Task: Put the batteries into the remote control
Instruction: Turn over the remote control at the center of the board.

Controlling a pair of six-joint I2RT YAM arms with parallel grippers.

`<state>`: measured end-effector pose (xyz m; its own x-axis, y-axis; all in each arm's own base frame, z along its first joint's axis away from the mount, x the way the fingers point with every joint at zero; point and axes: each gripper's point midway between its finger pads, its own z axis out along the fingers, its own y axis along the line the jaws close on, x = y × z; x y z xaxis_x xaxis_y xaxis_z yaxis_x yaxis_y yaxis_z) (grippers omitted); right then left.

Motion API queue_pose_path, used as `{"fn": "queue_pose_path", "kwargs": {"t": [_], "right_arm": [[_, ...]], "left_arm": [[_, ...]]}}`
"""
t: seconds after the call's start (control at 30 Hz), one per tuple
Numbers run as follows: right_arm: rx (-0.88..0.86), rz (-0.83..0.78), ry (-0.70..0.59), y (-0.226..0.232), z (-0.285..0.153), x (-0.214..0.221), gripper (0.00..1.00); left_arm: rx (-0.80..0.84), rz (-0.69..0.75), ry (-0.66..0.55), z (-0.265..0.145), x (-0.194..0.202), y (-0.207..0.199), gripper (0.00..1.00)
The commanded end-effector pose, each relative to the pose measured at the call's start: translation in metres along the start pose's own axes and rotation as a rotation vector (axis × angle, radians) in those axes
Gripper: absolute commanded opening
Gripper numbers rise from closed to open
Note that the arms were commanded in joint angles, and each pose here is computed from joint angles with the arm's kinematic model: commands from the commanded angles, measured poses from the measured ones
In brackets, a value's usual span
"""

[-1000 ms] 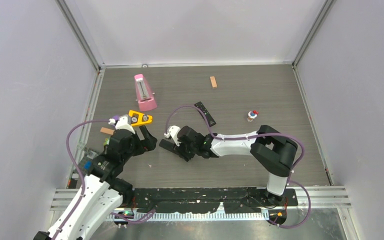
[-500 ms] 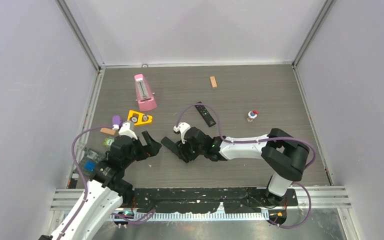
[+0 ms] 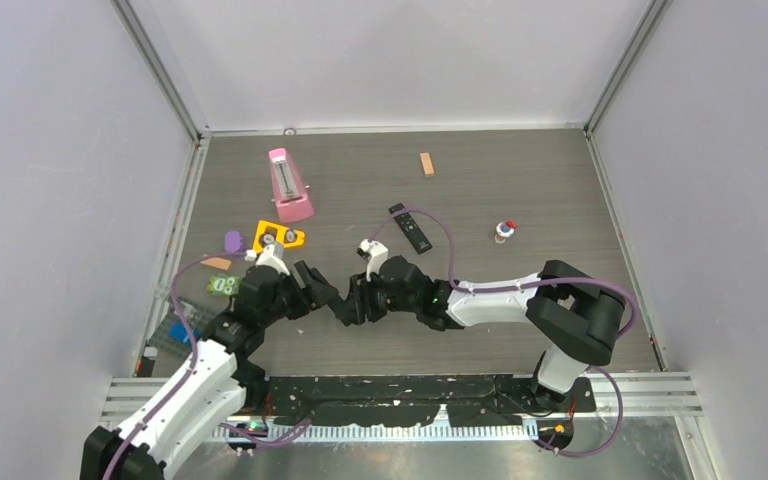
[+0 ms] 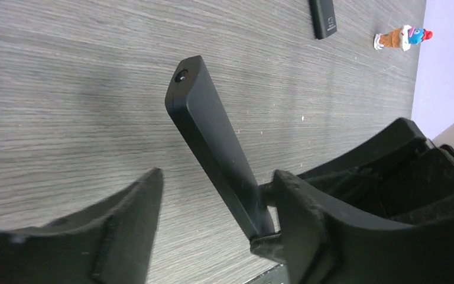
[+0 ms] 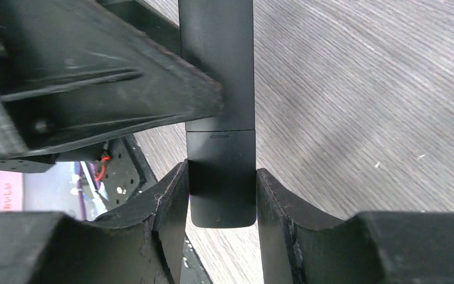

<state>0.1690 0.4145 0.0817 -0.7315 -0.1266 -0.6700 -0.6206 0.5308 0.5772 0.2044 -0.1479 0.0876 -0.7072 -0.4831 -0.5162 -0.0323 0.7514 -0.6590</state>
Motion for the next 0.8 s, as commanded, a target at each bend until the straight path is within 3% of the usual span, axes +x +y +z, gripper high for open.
{"fn": "queue_pose_path", "kwargs": {"t": [0.0, 0.1, 0.27, 0.33, 0.37, 0.47, 0.53, 0.77], "right_arm": [[-0.093, 0.069, -0.089, 0.025, 0.003, -0.021, 0.25], [-0.078, 0.084, -0.09, 0.022, 0.004, -0.02, 0.25], [-0.056, 0.106, -0.09, 0.017, 0.01, -0.018, 0.28], [-0.045, 0.117, -0.097, 0.015, 0.011, -0.019, 0.34], [-0.033, 0.123, -0.114, 0.014, 0.009, -0.023, 0.43], [0.034, 0.145, -0.137, 0.003, -0.003, -0.024, 0.66], [0.126, 0.157, -0.207, -0.007, -0.022, -0.039, 0.73], [0.523, 0.232, -0.3, -0.071, -0.097, -0.036, 0.76]], "left_arm": [[0.054, -0.052, -0.025, 0.011, -0.011, -0.016, 0.58], [0.031, -0.068, -0.001, 0.015, -0.008, -0.013, 0.35], [0.01, -0.054, 0.012, 0.019, -0.008, -0.011, 0.11], [-0.016, -0.036, 0.016, 0.021, -0.01, -0.008, 0.03], [-0.035, -0.024, 0.015, 0.021, -0.013, -0.007, 0.0], [-0.114, 0.014, 0.021, 0.022, -0.021, -0.001, 0.0], [-0.183, 0.038, 0.032, 0.024, -0.026, 0.004, 0.0], [-0.351, 0.022, 0.058, 0.051, -0.05, -0.006, 0.0]]}}
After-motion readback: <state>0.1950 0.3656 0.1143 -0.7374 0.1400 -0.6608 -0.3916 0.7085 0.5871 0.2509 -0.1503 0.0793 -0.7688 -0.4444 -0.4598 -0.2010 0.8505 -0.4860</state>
